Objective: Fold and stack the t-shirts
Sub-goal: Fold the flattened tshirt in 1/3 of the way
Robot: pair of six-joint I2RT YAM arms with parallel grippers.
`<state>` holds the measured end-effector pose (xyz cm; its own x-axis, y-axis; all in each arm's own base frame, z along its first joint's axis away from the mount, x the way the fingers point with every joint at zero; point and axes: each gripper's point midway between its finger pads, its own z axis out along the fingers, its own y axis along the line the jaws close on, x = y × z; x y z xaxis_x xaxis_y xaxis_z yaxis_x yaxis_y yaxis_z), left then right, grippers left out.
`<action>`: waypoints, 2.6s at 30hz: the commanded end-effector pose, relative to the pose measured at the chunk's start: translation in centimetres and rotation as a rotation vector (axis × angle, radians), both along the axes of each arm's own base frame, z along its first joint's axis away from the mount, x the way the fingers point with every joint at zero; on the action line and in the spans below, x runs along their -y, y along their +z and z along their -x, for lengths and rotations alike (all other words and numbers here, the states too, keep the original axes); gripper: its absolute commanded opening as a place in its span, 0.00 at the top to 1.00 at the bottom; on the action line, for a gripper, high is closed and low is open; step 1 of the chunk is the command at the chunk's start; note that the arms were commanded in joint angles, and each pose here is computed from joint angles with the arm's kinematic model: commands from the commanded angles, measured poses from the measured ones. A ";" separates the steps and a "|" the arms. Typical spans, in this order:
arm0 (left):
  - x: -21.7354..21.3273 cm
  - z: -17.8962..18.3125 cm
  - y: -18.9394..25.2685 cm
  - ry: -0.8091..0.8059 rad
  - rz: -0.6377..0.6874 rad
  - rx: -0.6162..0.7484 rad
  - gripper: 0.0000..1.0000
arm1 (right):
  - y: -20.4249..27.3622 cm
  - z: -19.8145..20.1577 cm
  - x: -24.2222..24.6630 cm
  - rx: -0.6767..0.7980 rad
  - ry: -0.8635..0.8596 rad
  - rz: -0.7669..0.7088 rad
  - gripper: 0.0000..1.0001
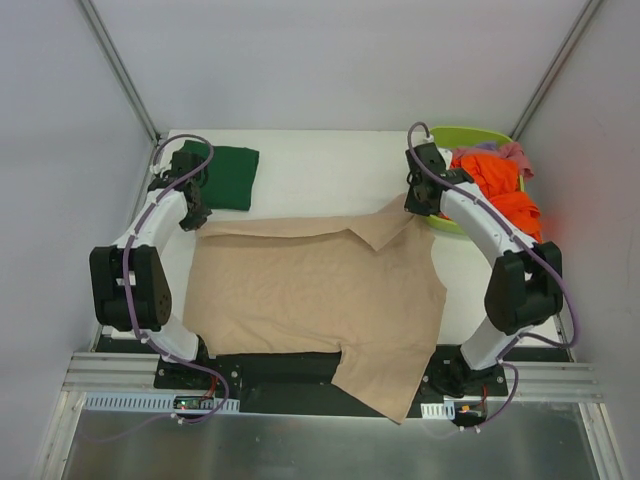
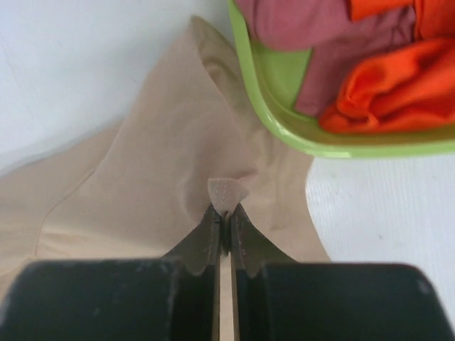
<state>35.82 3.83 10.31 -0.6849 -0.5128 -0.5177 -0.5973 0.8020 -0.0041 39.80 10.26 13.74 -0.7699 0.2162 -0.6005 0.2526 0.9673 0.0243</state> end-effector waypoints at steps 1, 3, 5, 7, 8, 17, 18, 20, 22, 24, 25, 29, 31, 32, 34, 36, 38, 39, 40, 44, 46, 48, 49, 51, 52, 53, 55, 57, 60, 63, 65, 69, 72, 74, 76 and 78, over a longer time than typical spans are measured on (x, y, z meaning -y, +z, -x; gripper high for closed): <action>-0.3 1.1 0.7 0.035 -0.020 0.047 1.00 | 1.7 4.1 1.9 -0.002 -0.049 0.018 1.00; -0.2 1.7 0.4 0.042 -0.016 0.042 1.00 | 1.4 5.6 2.2 -0.018 -0.052 0.018 0.99; -0.2 2.1 0.2 0.049 -0.013 0.043 1.00 | 1.1 6.9 2.1 -0.034 -0.056 0.007 0.99; -0.3 2.6 0.0 0.052 -0.019 0.040 1.00 | 0.3 8.3 1.9 -0.063 -0.050 -0.007 1.00; -0.5 2.8 0.0 0.057 -0.026 0.037 1.00 | 0.0 9.1 1.7 -0.075 -0.051 -0.014 1.00; -0.8 4.7 -1.0 0.071 -0.044 0.010 1.00 | -2.3 15.5 0.7 -0.111 -0.080 -0.016 0.96; -0.9 4.7 -0.9 0.069 -0.049 0.012 1.00 | -2.4 16.4 0.7 -0.113 -0.082 -0.008 0.95; -1.1 5.0 -1.1 0.071 -0.057 0.006 1.00 | -2.7 17.7 0.4 -0.114 -0.064 -0.012 0.88; -1.1 5.2 -1.2 0.075 -0.059 0.003 1.00 | -2.9 18.6 0.0 -0.111 -0.042 -0.027 0.78; -1.1 5.3 -1.3 0.074 -0.058 -0.002 1.00 | -2.6 19.1 0.0 -0.095 -0.028 -0.033 0.64; -1.1 5.3 -1.2 0.073 -0.058 0.001 0.97 | -2.3 19.2 0.2 -0.087 -0.022 -0.024 0.56; -1.6 6.0 -0.7 0.096 -0.086 0.011 0.84 | -0.4 19.5 1.8 -0.039 -0.022 0.029 0.42; -1.9 6.4 -0.2 0.112 -0.095 0.023 0.71 | 0.0 19.4 2.1 -0.004 -0.002 0.026 0.31; -2.0 6.6 0.0 0.123 -0.101 0.031 0.62 | 0.1 19.2 1.8 0.013 0.024 0.015 0.28; -2.0 6.9 0.5 0.132 -0.098 0.043 0.27 | 0.4 18.7 1.0 0.054 0.095 -0.011 0.18; -1.3 6.9 0.9 0.115 -0.057 0.064 0.01 | 0.5 17.9 -0.5 0.108 0.184 -0.059 0.02; 0.3 6.5 0.9 0.063 0.021 0.079 0.01 | 0.7 17.3 -2.2 0.152 0.272 -0.113 0.04; 1.2 6.3 0.8 0.031 0.063 0.086 0.01 | 0.6 17.3 -3.3 0.155 0.338 -0.138 0.04; 2.1 6.1 0.8 0.002 0.107 0.096 0.01 | 0.4 17.4 -4.7 0.155 0.415 -0.180 0.04; 5.5 5.7 -1.1 -0.118 0.266 0.117 0.01 | -1.4 19.5 -9.9 0.053 0.718 -0.320 0.04; 5.7 6.1 -2.5 -0.112 0.284 0.094 0.01 | -2.9 19.9 -11.2 -0.021 0.765 -0.294 0.04; 5.7 6.6 -3.7 -0.105 0.287 0.060 0.01 | -4.4 20.2 -11.6 -0.098 0.782 -0.225 0.01; 5.8 6.9 -4.2 -0.101 0.289 0.043 0.01 | -5.3 20.2 -11.9 -0.128 0.787 -0.194 0.04; 5.7 7.4 -4.9 -0.090 0.288 0.026 0.01 | -6.3 20.4 -12.7 -0.173 0.823 -0.149 0.10; 5.4 7.6 -5.2 -0.081 0.273 0.024 0.01 | -7.0 20.5 -13.0 -0.196 0.834 -0.130 0.12; 5.2 7.7 -5.4 -0.075 0.263 0.022 0.01 | -7.4 20.6 -13.3 -0.216 0.848 -0.112 0.15; 5.0 7.7 -5.7 -0.067 0.254 0.017 0.01 | -8.5 20.5 -13.6 -0.257 0.846 -0.064 0.19; 4.9 7.8 -5.9 -0.066 0.250 0.012 0.01 | -9.4 20.2 -13.2 -0.285 0.819 -0.002 0.25; 4.4 8.0 -6.3 -0.050 0.224 -0.001 0.01 | -10.3 19.5 -12.0 -0.305 0.759 0.095 0.30; 4.2 8.0 -6.3 -0.043 0.216 0.003 0.01 | -11.0 19.4 -11.2 -0.321 0.727 0.154 0.39; 4.2 7.9 -6.3 -0.042 0.217 0.005 0.01 | -11.4 19.3 -10.9 -0.328 0.717 0.171 0.44; 4.2 7.9 -6.3 -0.040 0.214 0.005 0.01 | -11.5 19.1 -11.1 -0.322 0.698 0.175 0.70; 4.2 7.8 -6.4 -0.042 0.217 0.003 0.01 | -11.0 19.0 -11.5 -0.309 0.695 0.165 0.79; 4.2 7.8 -6.4 -0.040 0.217 0.006 0.01 | -10.5 19.1 -11.7 -0.309 0.694 0.170 0.86; 4.2 7.7 -6.4 -0.042 0.217 0.008 0.01 | -9.9 19.3 -11.6 -0.315 0.699 0.185 0.95; 4.2 7.6 -6.3 -0.042 0.215 0.009 0.01 | -9.3 19.8 -11.7 -0.329 0.689 0.186 0.98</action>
